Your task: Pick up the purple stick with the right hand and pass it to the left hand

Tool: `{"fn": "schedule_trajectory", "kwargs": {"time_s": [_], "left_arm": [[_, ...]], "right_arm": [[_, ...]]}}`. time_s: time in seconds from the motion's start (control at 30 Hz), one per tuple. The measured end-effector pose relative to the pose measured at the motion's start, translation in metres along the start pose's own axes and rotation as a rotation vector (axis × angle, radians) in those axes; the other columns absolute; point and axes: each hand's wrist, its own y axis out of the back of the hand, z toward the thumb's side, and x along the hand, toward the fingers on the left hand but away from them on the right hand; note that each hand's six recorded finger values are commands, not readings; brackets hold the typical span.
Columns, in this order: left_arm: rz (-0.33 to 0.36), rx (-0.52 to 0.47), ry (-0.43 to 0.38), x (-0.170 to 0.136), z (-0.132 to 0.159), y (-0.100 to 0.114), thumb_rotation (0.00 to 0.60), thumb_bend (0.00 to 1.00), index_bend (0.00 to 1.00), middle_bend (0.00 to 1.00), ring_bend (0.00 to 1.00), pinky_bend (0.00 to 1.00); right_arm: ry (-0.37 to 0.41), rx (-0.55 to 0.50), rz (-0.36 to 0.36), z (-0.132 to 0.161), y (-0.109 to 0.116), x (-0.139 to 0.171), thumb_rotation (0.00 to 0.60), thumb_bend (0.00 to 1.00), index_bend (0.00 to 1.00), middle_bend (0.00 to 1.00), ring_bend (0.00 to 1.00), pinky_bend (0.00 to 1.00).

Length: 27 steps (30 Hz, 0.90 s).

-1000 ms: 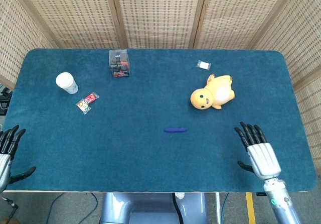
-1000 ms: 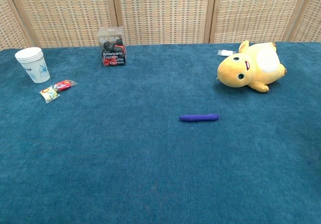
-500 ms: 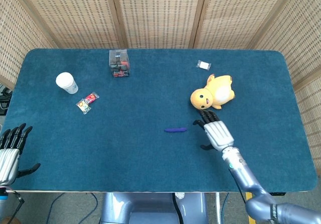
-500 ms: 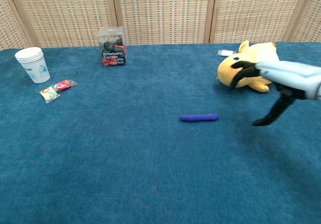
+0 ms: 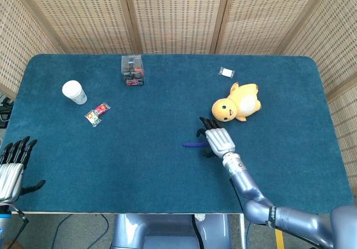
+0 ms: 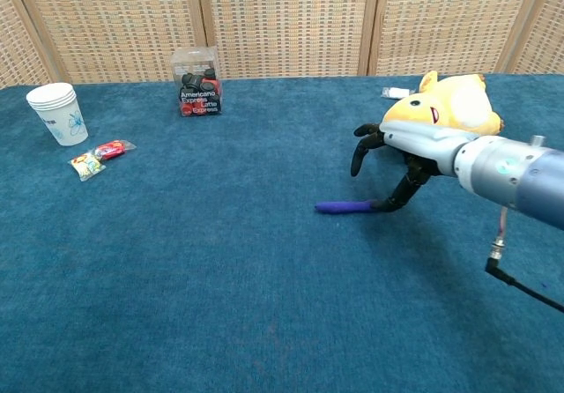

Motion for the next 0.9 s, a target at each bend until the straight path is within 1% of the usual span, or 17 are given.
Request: {"fn": "schedule_trajectory", "kwargs": {"time_s": [0.2,0.37,0.5,0.9], "left_arm": [[-0.001,0.0,0.002,0.001,-0.001,-0.001,0.6,0.0,0.0,0.0,0.0,0.0],[-0.002,-0.002,0.004,0.002,-0.001,-0.001,0.6,0.0,0.0,0.0,0.0,0.0],[-0.002,-0.004,0.007,0.002,-0.002,0.0,0.6,0.0,0.0,0.0,0.0,0.0],[-0.003,-0.007,0.006,0.002,-0.002,0.0,0.6,0.0,0.0,0.0,0.0,0.0]], "right_arm": [[-0.033,-0.002,0.004,0.004,-0.01,-0.011,0.6,0.43,0.43,0.0,0.0,0.0],[-0.042,-0.003,-0.009,0.005,-0.012,-0.015,0.6,0.46,0.47,0.0,0.0,0.0],[-0.038,-0.01,-0.015,0.007,-0.015,-0.016,0.6,0.48,0.47,0.0,0.0,0.0],[-0.041,0.019,-0.006,0.005,-0.028,-0.018,0.6,0.49,0.49,0.0,0.0,0.0]]}}
